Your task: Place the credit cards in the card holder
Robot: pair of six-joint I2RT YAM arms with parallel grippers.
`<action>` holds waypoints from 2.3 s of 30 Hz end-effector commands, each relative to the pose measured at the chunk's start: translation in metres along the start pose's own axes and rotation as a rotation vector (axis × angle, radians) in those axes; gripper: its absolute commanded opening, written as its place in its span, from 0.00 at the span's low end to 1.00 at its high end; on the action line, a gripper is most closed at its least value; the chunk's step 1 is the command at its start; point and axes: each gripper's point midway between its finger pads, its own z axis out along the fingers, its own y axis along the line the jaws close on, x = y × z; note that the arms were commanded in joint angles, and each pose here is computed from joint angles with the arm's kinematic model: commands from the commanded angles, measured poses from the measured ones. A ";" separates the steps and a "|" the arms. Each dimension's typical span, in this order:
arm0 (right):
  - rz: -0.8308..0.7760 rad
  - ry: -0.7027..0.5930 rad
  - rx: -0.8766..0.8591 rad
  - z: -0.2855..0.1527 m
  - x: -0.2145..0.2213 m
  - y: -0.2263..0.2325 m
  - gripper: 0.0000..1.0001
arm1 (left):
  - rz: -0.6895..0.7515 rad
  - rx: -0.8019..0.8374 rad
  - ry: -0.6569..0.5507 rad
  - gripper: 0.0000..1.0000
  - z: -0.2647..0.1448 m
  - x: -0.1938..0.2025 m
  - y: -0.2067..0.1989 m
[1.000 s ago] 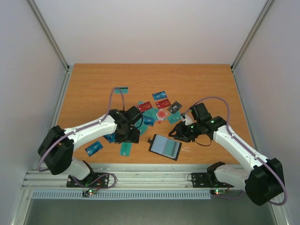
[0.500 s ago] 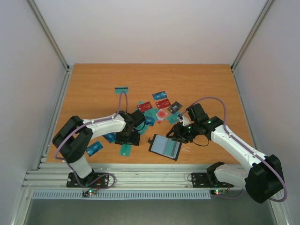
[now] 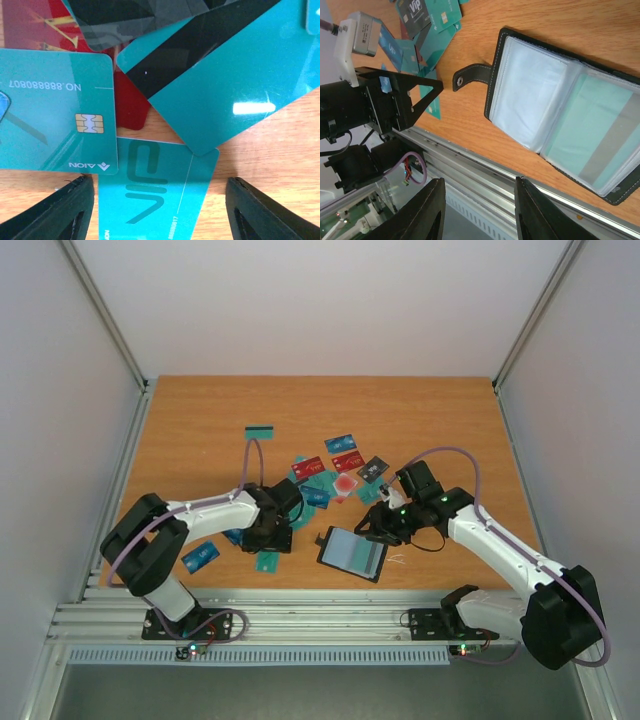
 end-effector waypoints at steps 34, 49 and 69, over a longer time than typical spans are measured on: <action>0.027 -0.029 0.038 -0.007 0.022 -0.022 0.40 | 0.183 0.045 0.136 0.61 0.030 0.093 -0.066; 0.023 -0.028 0.032 -0.005 0.024 -0.024 0.40 | -0.024 -0.135 -0.204 0.79 -0.047 0.039 -0.053; 0.017 -0.038 0.036 -0.009 0.027 -0.026 0.40 | -0.179 0.016 -0.103 0.77 0.011 0.024 -0.062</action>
